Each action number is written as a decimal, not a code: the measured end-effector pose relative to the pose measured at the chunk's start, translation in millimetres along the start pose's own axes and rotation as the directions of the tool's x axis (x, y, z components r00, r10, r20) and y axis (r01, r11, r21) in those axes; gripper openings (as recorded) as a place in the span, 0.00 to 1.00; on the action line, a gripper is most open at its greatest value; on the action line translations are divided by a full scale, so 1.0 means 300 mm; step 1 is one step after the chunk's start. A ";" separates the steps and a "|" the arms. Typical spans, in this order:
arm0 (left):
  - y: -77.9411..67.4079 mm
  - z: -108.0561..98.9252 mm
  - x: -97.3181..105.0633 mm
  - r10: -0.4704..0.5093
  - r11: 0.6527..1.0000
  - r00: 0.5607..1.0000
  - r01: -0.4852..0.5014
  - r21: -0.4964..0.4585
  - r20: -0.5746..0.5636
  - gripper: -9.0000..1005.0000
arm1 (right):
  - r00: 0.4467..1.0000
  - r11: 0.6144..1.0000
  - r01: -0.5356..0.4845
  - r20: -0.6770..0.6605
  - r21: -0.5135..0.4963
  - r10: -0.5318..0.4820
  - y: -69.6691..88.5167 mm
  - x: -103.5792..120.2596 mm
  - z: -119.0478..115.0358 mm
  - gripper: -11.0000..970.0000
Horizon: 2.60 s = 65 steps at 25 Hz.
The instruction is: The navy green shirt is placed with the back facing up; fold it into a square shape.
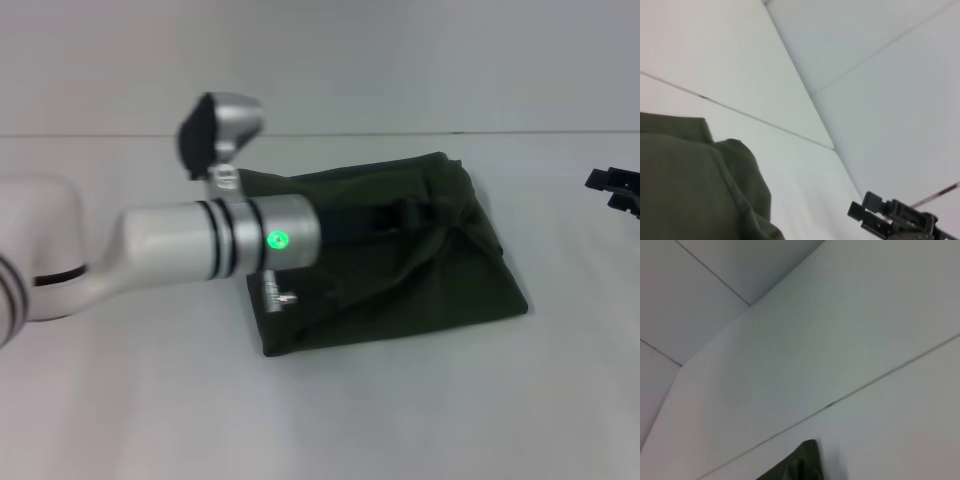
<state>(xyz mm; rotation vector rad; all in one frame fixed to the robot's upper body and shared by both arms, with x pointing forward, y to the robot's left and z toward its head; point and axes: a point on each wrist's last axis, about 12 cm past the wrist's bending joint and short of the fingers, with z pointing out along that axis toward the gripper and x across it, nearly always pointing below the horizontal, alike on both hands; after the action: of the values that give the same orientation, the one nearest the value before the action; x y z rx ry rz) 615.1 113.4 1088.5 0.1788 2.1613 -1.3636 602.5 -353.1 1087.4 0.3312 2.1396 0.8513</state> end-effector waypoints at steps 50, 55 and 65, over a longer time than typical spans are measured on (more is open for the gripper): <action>0.152 -0.611 0.034 -0.127 0.991 0.992 0.128 0.031 -0.023 0.94 | 0.839 0.987 0.163 -0.528 0.006 -0.135 0.423 -0.033 0.269 0.55; 0.152 -0.604 0.034 -0.120 0.992 0.993 0.120 0.031 -0.016 0.94 | 0.845 0.993 0.122 -0.524 -0.005 -0.106 0.426 -0.016 0.274 0.55; 0.155 -0.598 0.027 -0.115 0.993 0.993 0.115 0.020 -0.003 0.94 | 0.851 0.994 0.110 -0.519 0.014 -0.086 0.418 0.042 0.304 0.54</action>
<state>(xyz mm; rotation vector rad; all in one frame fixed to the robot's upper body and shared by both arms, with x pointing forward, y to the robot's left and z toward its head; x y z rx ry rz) 556.3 288.6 1104.3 0.0641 2.1894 -1.4500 657.8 -212.0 1122.2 0.0030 2.6510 0.9086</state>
